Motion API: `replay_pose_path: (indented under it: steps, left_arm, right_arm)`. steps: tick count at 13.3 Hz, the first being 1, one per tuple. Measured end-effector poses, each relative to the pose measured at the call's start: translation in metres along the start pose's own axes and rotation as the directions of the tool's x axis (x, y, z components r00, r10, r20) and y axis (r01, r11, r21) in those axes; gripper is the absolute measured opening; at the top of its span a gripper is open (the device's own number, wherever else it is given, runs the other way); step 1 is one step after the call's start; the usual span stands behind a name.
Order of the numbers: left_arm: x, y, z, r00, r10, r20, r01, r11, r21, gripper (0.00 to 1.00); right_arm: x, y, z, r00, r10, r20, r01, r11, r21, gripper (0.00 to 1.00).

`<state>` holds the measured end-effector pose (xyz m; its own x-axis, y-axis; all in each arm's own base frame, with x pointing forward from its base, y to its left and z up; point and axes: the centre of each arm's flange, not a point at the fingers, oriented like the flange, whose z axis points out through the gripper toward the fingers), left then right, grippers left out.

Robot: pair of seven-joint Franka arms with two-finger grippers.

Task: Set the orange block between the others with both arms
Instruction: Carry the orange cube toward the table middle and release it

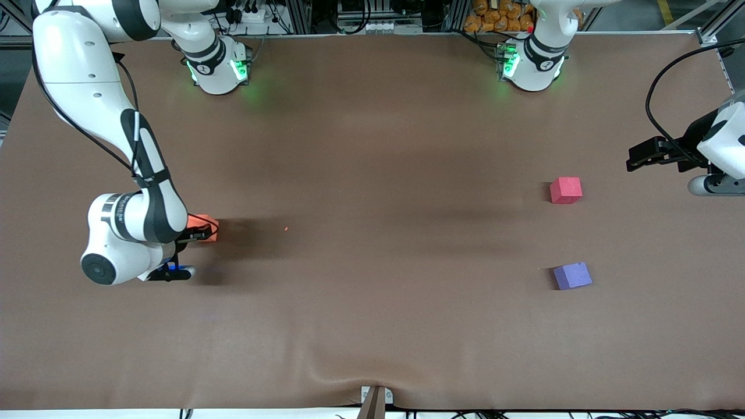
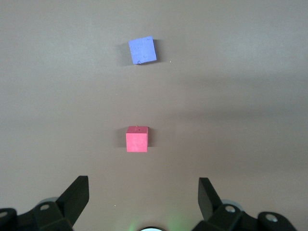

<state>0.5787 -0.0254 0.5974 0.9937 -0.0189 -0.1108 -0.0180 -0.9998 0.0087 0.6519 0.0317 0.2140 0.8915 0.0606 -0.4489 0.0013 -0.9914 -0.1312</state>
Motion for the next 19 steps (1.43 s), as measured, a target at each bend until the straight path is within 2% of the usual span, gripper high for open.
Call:
replay_pose_path:
  steps: [3, 6, 9, 11, 13, 15, 19]
  left_arm:
    - [0.0, 0.0, 0.0, 1.0, 0.0, 0.0, 0.0, 1.0, 0.0, 1.0]
    - [0.0, 0.0, 0.0, 1.0, -0.001, 0.0, 0.001, 1.0, 0.0, 1.0]
    - [0.0, 0.0, 0.0, 1.0, -0.001, 0.001, 0.001, 1.0, 0.0, 1.0]
    - [0.0, -0.002, 0.0, 1.0, -0.003, 0.002, 0.003, 1.0, 0.0, 1.0]
    - [0.0, -0.004, 0.0, 1.0, -0.007, 0.003, 0.007, 1.0, 0.0, 1.0]
    - [0.0, -0.004, 0.0, 1.0, -0.007, 0.003, 0.007, 1.0, 0.0, 1.0]
    - [0.0, -0.005, 0.0, 1.0, -0.009, 0.004, 0.009, 1.0, -0.001, 1.0]
  right_arm:
    - [0.001, -0.069, -0.027, 0.995, -0.067, -0.073, 0.073, 0.995, 0.075, 0.53]
    - [-0.001, -0.153, -0.028, 0.978, -0.137, -0.157, 0.159, 0.978, 0.137, 0.53]
    - [-0.015, -0.247, -0.012, 0.95, -0.224, -0.219, 0.256, 0.958, 0.131, 0.53]
    - [-0.032, -0.305, 0.006, 0.947, -0.23, -0.225, 0.263, 0.956, 0.128, 0.53]
    - [-0.046, -0.342, 0.023, 0.958, -0.202, -0.203, 0.238, 0.956, 0.172, 0.53]
    - [-0.053, -0.363, 0.038, 0.962, -0.198, -0.187, 0.236, 0.95, 0.205, 0.53]
    - [-0.067, -0.401, 0.078, 0.961, -0.225, -0.16, 0.255, 0.945, 0.205, 0.53]
